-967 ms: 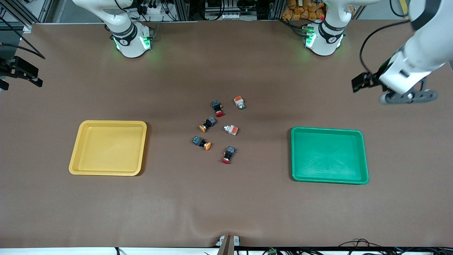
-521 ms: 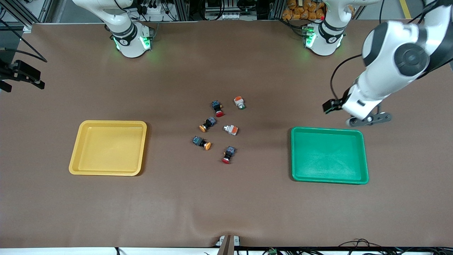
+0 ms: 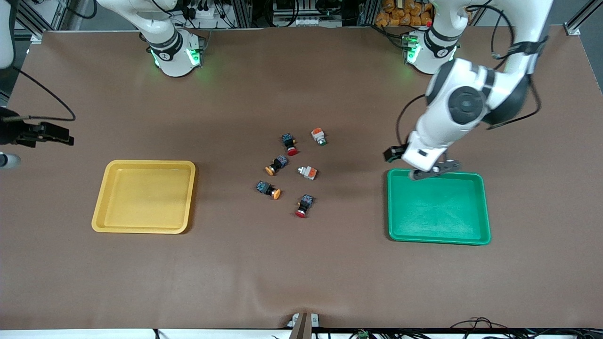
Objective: Place green and yellow buttons in trays
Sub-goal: 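Grasp a green button with the left gripper while the right gripper reaches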
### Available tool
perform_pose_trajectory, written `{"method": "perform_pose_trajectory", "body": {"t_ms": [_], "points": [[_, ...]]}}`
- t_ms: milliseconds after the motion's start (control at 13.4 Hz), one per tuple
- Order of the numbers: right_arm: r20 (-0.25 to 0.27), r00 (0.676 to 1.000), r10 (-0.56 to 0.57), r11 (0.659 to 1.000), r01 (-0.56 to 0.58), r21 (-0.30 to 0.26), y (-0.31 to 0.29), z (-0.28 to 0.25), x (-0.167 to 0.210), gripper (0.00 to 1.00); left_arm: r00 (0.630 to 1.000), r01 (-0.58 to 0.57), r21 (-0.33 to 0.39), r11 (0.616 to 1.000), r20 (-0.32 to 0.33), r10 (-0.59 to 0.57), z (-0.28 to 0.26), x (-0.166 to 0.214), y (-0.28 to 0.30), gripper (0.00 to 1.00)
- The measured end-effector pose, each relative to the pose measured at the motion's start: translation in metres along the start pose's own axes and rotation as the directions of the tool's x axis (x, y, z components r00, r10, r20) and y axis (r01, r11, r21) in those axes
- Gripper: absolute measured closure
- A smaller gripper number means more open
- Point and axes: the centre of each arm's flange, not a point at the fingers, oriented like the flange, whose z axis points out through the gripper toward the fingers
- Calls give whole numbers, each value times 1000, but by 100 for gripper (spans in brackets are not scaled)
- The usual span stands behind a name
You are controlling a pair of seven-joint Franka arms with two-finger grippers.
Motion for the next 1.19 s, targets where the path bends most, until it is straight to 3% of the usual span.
{"method": "perform_pose_trajectory", "body": {"t_ms": [149, 446, 669, 1041, 1190], "points": [[24, 999, 33, 999, -33, 7, 21, 17, 10, 0, 999, 45, -8, 999, -1, -45, 29, -35, 35, 0], [8, 999, 49, 999, -49, 4, 27, 14, 22, 0, 987, 160, -19, 987, 23, -159, 89, -103, 97, 0], [-3, 984, 177, 984, -177, 12, 20, 12, 25, 0, 980, 194, -34, 980, 48, -192, 132, -122, 117, 0], [29, 888, 458, 889, -458, -20, -59, 33, 45, 0, 982, 173, -18, 985, 82, -171, 176, -158, 138, 0], [32, 833, 553, 833, -551, -46, -102, 44, 52, 0, 983, 166, -28, 986, 88, -163, 187, -163, 143, 0]]}}
